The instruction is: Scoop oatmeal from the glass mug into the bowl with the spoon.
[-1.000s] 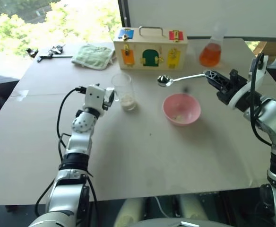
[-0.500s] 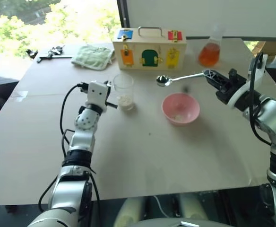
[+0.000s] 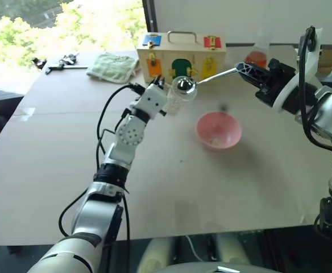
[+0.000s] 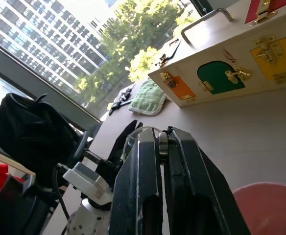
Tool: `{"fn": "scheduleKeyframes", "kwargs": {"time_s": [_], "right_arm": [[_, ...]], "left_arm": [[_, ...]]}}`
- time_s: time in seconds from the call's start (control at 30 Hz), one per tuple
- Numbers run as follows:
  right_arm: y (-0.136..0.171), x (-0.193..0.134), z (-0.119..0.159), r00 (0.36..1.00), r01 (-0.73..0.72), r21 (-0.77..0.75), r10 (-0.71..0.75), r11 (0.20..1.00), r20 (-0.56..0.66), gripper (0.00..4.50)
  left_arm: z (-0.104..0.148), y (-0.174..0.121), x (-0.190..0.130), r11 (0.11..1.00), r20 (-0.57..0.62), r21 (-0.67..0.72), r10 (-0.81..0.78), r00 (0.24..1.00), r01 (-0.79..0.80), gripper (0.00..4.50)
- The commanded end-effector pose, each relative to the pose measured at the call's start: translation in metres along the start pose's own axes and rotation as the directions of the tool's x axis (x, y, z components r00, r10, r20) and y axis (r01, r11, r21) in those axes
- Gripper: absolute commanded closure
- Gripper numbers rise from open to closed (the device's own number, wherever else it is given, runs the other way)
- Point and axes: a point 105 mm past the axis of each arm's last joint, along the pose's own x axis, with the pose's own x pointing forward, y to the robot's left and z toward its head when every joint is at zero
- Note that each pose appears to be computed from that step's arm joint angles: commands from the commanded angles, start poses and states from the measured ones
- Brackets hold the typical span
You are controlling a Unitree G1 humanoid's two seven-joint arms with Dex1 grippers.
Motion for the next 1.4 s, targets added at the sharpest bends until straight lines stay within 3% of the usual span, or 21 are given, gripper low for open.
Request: {"fn": "scheduleKeyframes", "kwargs": {"time_s": [0.03,0.27,0.67,1.03,1.4], "right_arm": [[0.007,-0.002,0.005,1.0,-0.012,-0.115,0.012,0.993,-0.003,4.5],[-0.003,0.02,-0.003,0.996,0.041,-0.349,-0.068,0.936,-0.064,4.5],[-0.005,0.048,-0.005,0.989,0.032,-0.475,-0.097,0.88,-0.113,4.5],[0.002,0.055,-0.027,0.987,-0.022,-0.421,-0.047,0.907,-0.153,4.5],[-0.002,0.055,-0.014,0.992,-0.007,-0.166,-0.014,0.986,-0.122,4.5]], "left_arm": [[0.017,0.009,0.009,0.998,0.074,0.054,0.024,0.997,-0.028,4.46],[0.022,-0.003,0.016,0.997,0.068,0.027,-0.077,0.995,0.076,4.46],[0.024,-0.007,0.024,0.985,0.033,0.025,-0.173,0.984,0.172,4.46],[0.037,-0.007,0.029,0.978,0.069,0.073,-0.202,0.977,0.197,4.46],[0.029,-0.005,0.025,0.977,0.051,0.095,-0.198,0.979,0.193,4.46]]}}
